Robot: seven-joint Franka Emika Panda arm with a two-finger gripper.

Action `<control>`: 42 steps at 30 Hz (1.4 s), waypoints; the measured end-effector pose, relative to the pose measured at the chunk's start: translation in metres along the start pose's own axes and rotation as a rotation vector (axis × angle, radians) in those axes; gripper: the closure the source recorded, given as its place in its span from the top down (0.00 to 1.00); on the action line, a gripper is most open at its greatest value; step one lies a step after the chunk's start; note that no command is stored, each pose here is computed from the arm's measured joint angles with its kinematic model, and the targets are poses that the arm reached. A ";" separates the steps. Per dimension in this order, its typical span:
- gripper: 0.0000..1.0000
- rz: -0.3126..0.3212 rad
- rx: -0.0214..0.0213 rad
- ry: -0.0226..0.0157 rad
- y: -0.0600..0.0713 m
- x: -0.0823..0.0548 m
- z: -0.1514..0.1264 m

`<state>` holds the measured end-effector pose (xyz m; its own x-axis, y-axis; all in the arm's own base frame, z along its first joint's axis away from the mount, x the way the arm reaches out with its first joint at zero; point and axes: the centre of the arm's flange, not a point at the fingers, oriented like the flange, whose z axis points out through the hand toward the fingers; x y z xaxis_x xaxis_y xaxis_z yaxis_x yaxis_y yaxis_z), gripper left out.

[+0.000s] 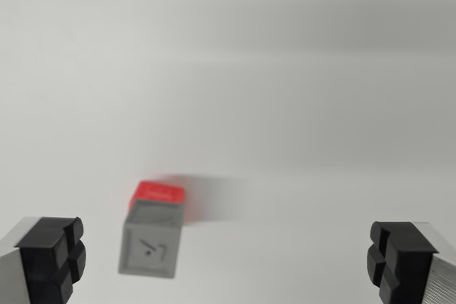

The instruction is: Destack cube

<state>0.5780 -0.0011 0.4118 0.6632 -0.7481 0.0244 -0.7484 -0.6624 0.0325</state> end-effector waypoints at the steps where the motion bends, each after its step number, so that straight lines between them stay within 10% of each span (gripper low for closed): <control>1: 1.00 0.002 0.0002 0.0000 0.001 -0.001 0.001; 42: 1.00 0.119 0.0139 -0.0167 0.037 -0.099 0.083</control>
<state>0.4844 0.0453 0.3275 0.5693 -0.8221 0.0106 -0.8221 -0.5691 0.0166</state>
